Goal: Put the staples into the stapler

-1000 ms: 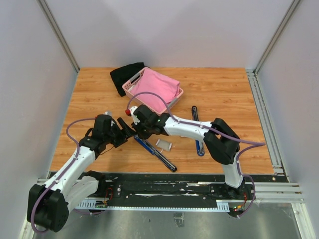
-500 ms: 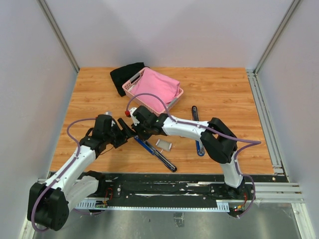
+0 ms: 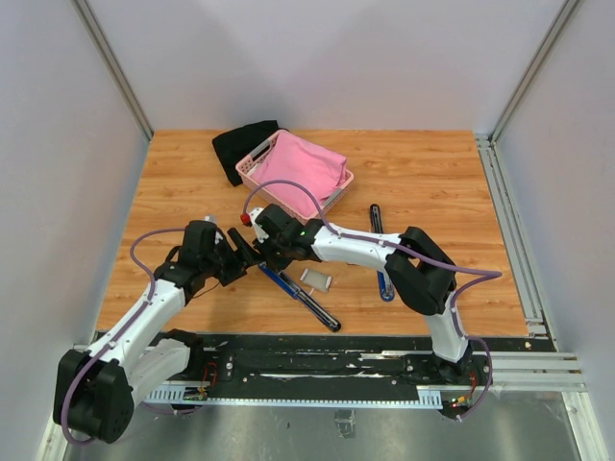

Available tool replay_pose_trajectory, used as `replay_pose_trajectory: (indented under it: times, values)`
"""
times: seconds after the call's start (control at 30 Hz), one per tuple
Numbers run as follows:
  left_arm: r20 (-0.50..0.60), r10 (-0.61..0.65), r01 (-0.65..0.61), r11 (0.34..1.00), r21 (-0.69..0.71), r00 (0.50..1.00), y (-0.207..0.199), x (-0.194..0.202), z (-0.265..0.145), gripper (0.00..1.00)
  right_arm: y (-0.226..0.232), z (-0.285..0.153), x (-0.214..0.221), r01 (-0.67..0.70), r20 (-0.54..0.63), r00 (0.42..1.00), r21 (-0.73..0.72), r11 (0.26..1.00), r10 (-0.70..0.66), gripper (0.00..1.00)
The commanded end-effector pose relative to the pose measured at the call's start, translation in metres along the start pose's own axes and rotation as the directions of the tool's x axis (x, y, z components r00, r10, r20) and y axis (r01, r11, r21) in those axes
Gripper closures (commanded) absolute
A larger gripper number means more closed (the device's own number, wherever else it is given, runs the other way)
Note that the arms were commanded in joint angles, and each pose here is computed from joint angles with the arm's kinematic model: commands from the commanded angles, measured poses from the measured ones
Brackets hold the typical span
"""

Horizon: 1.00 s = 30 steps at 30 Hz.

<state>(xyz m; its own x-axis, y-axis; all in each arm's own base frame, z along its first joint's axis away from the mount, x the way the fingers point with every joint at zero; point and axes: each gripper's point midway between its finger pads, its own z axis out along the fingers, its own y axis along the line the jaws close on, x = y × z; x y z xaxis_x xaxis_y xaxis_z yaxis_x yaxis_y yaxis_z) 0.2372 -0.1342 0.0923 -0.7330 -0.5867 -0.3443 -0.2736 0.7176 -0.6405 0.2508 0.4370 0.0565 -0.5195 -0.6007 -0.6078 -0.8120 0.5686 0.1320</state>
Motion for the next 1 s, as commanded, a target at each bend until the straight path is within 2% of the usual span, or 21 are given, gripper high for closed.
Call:
replay_pose_trajectory:
  times: [0.0, 0.23, 0.6, 0.97]
  values:
    - [0.032, 0.002, -0.003, 1.0, 0.028, 0.999, -0.005, -0.009, 0.002, 0.26, 0.015, 0.006, 0.003, 0.009, -0.025, 1.0, -0.044, 0.999, -0.01, 0.89]
    - [0.032, 0.004, -0.005, 1.0, 0.025, 0.999, -0.004, -0.009, 0.002, 0.26, 0.014, 0.005, 0.009, 0.004, -0.04, 0.999, -0.041, 0.999, -0.005, 0.9]
    - [0.031, 0.006, -0.007, 1.0, 0.028, 1.0, -0.006, -0.011, 0.002, 0.26, 0.02, -0.02, -0.03, 0.01, 0.043, 0.999, -0.046, 0.999, -0.008, 0.89]
    - [0.03, 0.004, -0.005, 1.0, 0.024, 1.0, -0.004, -0.009, 0.002, 0.26, 0.017, -0.002, -0.008, 0.009, -0.016, 1.0, -0.047, 0.999, -0.01, 0.89]
